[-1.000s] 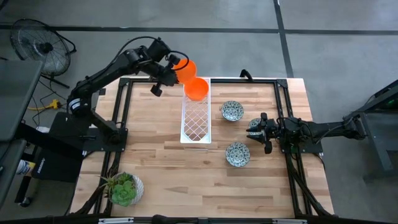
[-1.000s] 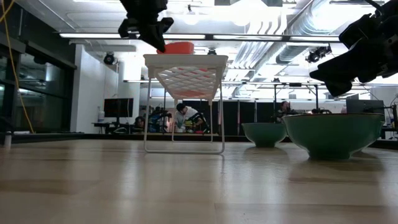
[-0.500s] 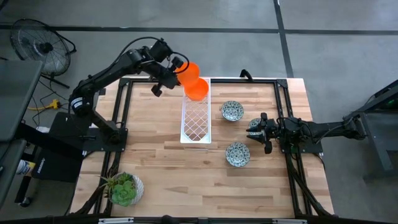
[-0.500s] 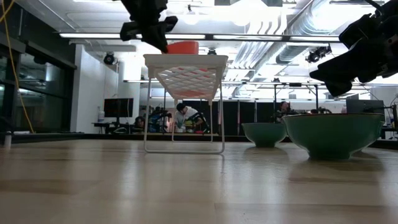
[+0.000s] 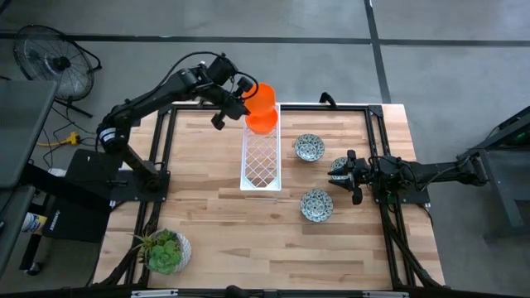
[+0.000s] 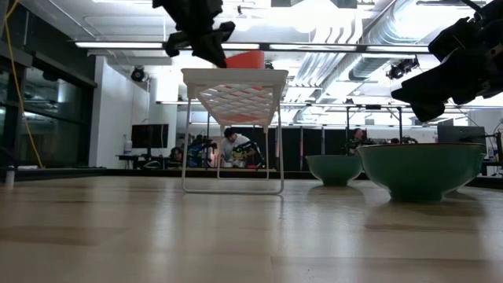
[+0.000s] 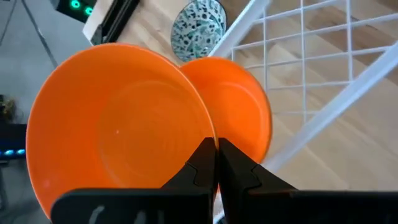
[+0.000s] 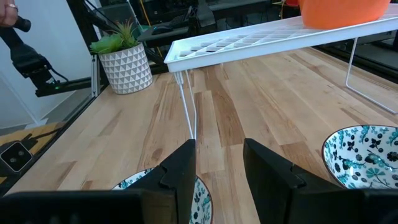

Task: Pick & Place Mini bowls
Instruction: Stack the orange bowl on top of the other orange bowls on the shelf

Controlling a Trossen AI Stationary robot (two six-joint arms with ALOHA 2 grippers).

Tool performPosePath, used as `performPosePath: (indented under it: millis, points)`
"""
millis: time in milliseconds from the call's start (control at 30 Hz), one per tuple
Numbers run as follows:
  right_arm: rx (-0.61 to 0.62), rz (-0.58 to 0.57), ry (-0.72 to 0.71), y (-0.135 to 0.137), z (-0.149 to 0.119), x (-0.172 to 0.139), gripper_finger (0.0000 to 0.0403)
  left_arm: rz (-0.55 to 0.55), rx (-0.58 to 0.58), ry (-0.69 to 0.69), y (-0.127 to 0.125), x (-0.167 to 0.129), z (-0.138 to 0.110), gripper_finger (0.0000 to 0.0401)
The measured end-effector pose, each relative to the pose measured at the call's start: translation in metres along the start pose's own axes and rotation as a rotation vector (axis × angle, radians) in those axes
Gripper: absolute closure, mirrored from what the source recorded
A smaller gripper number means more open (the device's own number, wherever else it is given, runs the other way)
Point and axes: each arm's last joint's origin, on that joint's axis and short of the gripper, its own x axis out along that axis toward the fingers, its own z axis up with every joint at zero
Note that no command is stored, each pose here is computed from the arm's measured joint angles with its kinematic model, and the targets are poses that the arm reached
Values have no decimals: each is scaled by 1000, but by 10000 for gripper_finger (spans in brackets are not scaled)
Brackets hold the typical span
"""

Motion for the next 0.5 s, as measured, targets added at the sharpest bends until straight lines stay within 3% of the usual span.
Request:
performPosePath:
  millis: [500]
  points:
    - [0,0,-1,0,0,0,281,-50,-70,31,-2,16,-2,401]
